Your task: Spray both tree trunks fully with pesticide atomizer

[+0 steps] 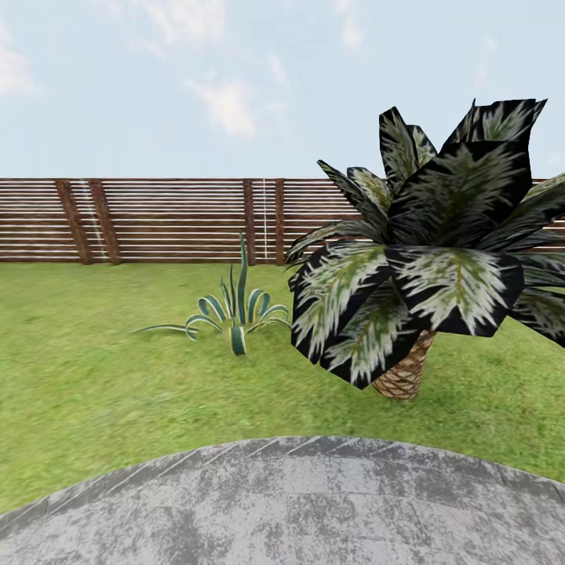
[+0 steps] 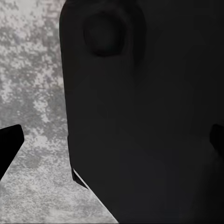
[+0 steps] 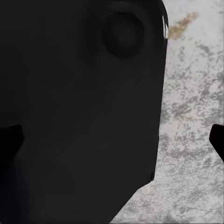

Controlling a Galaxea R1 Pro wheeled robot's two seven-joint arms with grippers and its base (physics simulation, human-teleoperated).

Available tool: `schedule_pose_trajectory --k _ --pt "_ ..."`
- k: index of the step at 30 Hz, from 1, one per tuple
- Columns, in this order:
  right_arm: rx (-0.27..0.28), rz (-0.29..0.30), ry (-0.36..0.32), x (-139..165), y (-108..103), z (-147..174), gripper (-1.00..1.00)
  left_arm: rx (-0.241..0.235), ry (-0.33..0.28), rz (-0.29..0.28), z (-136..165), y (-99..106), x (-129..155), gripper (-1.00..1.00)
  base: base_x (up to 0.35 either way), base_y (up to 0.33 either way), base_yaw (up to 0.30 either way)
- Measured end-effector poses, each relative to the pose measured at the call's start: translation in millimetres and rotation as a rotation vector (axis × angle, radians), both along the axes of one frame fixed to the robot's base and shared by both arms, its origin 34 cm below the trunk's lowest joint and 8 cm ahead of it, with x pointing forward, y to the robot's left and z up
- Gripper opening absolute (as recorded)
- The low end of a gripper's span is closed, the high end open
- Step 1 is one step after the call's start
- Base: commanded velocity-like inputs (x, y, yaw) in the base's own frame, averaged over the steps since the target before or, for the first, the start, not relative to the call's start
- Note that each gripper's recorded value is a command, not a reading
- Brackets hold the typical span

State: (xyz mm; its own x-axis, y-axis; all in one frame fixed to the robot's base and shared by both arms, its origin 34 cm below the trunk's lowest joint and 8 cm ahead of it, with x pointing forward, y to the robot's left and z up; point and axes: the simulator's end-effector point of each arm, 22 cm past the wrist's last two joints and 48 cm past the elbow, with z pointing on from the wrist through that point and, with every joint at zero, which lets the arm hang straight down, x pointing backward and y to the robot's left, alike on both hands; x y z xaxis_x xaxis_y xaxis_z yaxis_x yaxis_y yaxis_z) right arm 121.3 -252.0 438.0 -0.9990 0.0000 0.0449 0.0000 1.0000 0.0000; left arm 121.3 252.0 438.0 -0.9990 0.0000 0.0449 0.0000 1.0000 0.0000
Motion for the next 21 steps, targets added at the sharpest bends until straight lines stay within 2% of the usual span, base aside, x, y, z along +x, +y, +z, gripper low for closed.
schedule_pose_trajectory --k 2,11,21 --pt "0.013 0.001 -0.004 4 6 0 1.00 -0.003 -0.007 0.004 0 -2 1 1.00 0.000 0.000 0.000" --pt "0.013 -0.007 -0.006 4 6 0 1.00 -0.006 -0.049 0.005 0 -4 16 1.00 0.000 0.000 0.000" --pt "0.010 -0.011 -0.048 15 5 0 1.00 -0.004 -0.142 0.003 1 -3 46 1.00 0.000 0.000 0.000"
